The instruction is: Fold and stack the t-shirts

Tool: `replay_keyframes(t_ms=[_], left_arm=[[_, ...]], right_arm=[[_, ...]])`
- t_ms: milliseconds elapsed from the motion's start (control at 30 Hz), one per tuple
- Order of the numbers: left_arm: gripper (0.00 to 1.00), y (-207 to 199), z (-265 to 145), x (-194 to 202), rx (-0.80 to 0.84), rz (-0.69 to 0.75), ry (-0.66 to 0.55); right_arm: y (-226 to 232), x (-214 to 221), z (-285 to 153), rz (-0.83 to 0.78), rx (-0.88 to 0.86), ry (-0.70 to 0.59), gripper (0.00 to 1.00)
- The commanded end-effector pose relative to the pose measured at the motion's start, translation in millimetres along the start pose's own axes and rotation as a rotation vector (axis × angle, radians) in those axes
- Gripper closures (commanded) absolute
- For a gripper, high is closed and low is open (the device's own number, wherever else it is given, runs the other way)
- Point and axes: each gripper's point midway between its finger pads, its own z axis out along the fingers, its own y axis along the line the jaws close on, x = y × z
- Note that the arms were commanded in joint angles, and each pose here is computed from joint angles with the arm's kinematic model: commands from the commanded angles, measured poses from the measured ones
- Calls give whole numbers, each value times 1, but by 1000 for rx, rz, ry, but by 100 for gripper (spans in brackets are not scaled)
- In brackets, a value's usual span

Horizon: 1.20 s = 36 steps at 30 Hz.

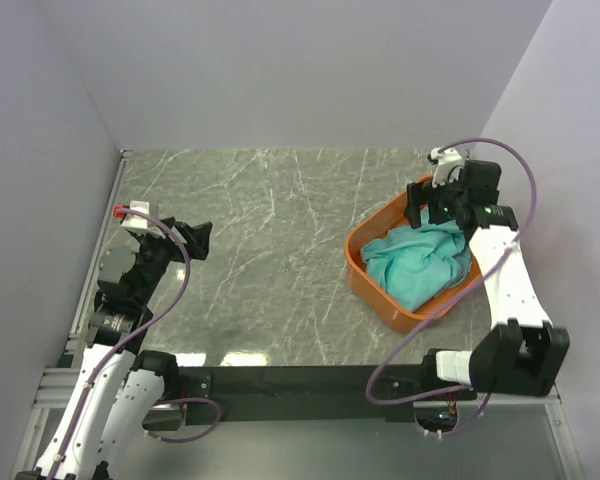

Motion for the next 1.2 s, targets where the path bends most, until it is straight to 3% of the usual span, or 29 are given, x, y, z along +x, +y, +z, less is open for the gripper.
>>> replay_keyframes(t_ms=[0,167,500,667,700,733,800,833,1000,1167], left_arm=[[1,-12,-3,-30,45,20,-81],[1,-13,-3,-31,47,19,-82],[1,-14,-1,-29,55,15,-74],[1,-14,-2,-29,56,17,-73],[1,-14,-2,-29,56,17,-73],[1,-14,-2,-29,57,17,-73],[1,-14,-2,-28,56,17,-72],[1,-14,-2,-28,56,17,-72],[1,-15,-2,-28,62,17,-72],[1,-17,-3,-29,72,20,-75]], right_arm=[[-18,34,11,49,70,159,1],[-46,68,31,54,189,306,5],[-63,117,70,47,261,456,16],[-63,129,79,74,259,494,43],[-57,128,80,84,229,487,61],[-56,127,79,84,220,486,71],[-51,115,76,78,193,450,96],[-49,109,72,77,185,433,100],[-31,8,14,-11,130,140,100],[31,-86,-66,-107,-70,-179,100]])
